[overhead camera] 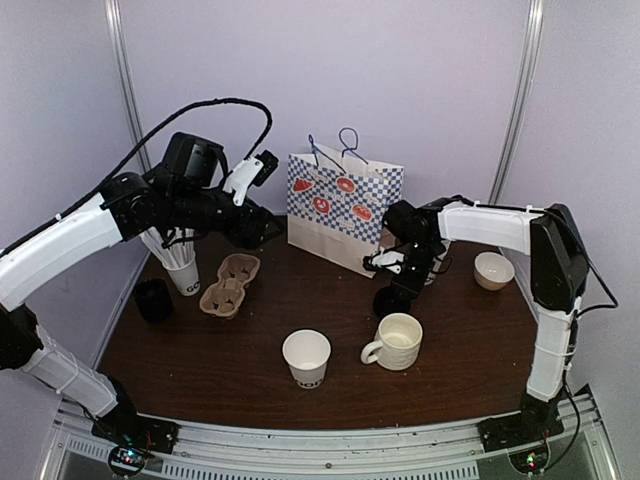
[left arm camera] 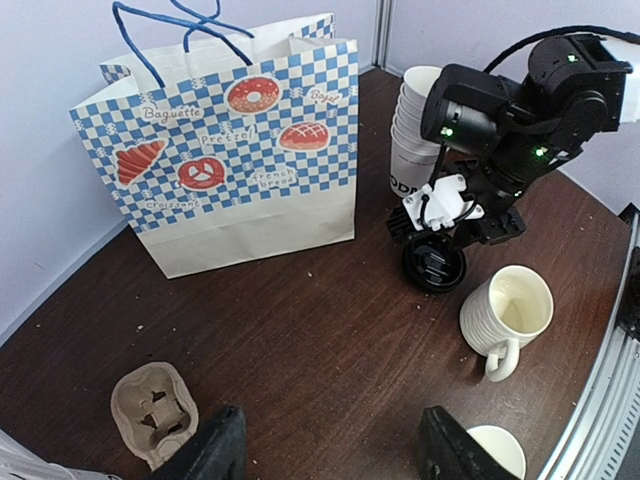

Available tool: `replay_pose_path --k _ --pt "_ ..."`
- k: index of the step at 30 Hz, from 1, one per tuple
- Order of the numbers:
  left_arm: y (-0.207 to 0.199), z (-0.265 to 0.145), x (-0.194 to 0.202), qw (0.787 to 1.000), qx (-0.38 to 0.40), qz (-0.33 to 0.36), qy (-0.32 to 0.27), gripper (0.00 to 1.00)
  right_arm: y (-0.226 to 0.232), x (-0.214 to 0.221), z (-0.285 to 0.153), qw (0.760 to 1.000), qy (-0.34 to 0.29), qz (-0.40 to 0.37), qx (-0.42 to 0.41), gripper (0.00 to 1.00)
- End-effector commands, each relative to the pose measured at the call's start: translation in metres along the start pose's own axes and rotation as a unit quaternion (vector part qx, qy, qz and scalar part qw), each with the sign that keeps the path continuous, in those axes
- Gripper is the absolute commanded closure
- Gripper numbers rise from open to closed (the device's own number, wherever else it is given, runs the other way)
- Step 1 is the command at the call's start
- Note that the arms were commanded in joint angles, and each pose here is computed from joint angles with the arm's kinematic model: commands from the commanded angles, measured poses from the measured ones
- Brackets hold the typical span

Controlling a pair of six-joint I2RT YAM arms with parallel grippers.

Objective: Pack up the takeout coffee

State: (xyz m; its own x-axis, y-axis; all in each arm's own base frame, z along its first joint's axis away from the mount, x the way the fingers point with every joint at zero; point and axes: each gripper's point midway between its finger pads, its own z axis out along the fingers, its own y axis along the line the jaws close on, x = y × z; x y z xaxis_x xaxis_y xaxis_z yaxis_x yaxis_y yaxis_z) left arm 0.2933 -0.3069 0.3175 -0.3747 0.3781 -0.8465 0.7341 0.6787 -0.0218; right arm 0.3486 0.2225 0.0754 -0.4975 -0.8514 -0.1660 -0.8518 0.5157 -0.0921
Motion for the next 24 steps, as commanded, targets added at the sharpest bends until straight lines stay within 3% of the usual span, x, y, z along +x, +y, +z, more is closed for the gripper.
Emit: replay_pose_path --k 1,8,24 --pt "-0.003 0.0 -0.008 1.0 0.014 -0.008 -0.022 0.38 -0.005 -0.004 0.009 1.0 0.003 0.012 0.004 0.7" --pt "-0.004 0.005 -0.003 1.0 0.016 -0.011 -0.018 0.38 -0.007 -0.007 0.02 1.0 0.005 0.017 -0.004 0.71" --pt "-0.008 0.006 -0.003 0.999 0.027 -0.019 -0.019 0.37 -0.009 -0.013 0.022 0.999 -0.006 0.033 -0.012 0.97"
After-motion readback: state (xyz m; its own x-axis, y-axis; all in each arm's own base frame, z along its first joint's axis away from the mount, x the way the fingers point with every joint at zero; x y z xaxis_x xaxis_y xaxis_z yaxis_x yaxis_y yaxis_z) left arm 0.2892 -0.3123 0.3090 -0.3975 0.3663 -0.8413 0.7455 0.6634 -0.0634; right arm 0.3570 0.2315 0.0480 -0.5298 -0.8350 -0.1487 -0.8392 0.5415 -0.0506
